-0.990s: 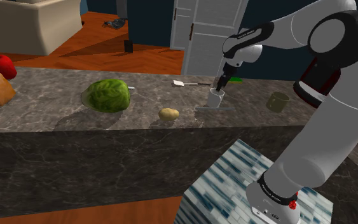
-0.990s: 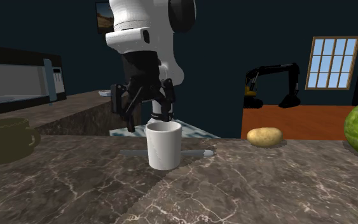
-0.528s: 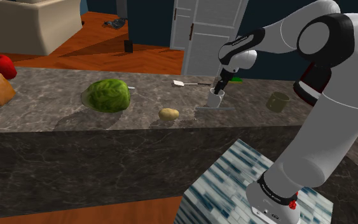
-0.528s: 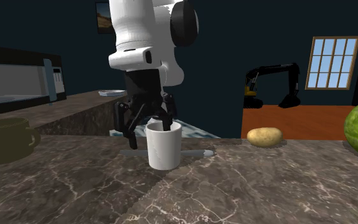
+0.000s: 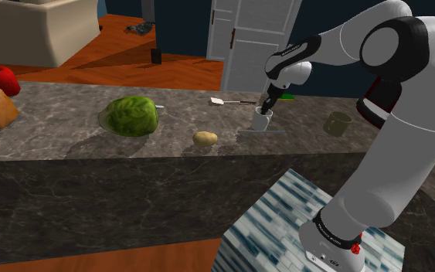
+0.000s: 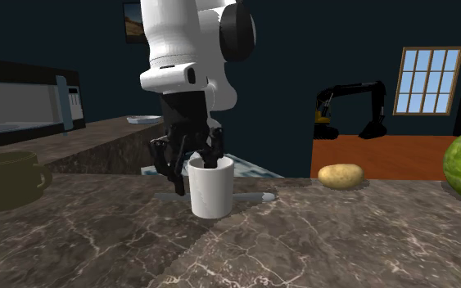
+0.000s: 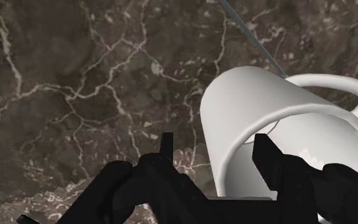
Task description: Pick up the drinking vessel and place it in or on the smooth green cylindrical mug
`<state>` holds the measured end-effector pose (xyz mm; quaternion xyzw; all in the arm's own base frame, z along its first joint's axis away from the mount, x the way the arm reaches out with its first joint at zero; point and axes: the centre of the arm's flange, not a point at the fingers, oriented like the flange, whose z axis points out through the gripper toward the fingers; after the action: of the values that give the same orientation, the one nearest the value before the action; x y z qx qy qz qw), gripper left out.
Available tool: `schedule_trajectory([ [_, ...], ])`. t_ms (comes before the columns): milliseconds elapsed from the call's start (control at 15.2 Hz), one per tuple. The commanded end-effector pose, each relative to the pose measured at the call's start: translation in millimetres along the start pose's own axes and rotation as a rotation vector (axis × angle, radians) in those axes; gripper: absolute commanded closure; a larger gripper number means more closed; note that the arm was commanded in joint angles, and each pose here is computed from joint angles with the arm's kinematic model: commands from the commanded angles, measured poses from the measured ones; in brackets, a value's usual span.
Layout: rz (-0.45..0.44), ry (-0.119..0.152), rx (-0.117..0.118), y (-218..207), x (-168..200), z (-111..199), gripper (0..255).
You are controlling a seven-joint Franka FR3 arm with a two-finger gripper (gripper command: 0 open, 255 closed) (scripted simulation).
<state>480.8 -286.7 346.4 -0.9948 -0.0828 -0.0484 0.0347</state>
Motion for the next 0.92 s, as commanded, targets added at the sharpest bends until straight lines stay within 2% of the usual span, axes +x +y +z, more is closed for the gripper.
schedule_trajectory([
  [0,0.0,0.0,0.0,0.0,0.0,0.0,255],
  [528,0.0,0.0,0.0,0.0,0.0,0.0,255],
  [858,0.0,0.0,0.0,-1.6,2.7,-26.2,255],
])
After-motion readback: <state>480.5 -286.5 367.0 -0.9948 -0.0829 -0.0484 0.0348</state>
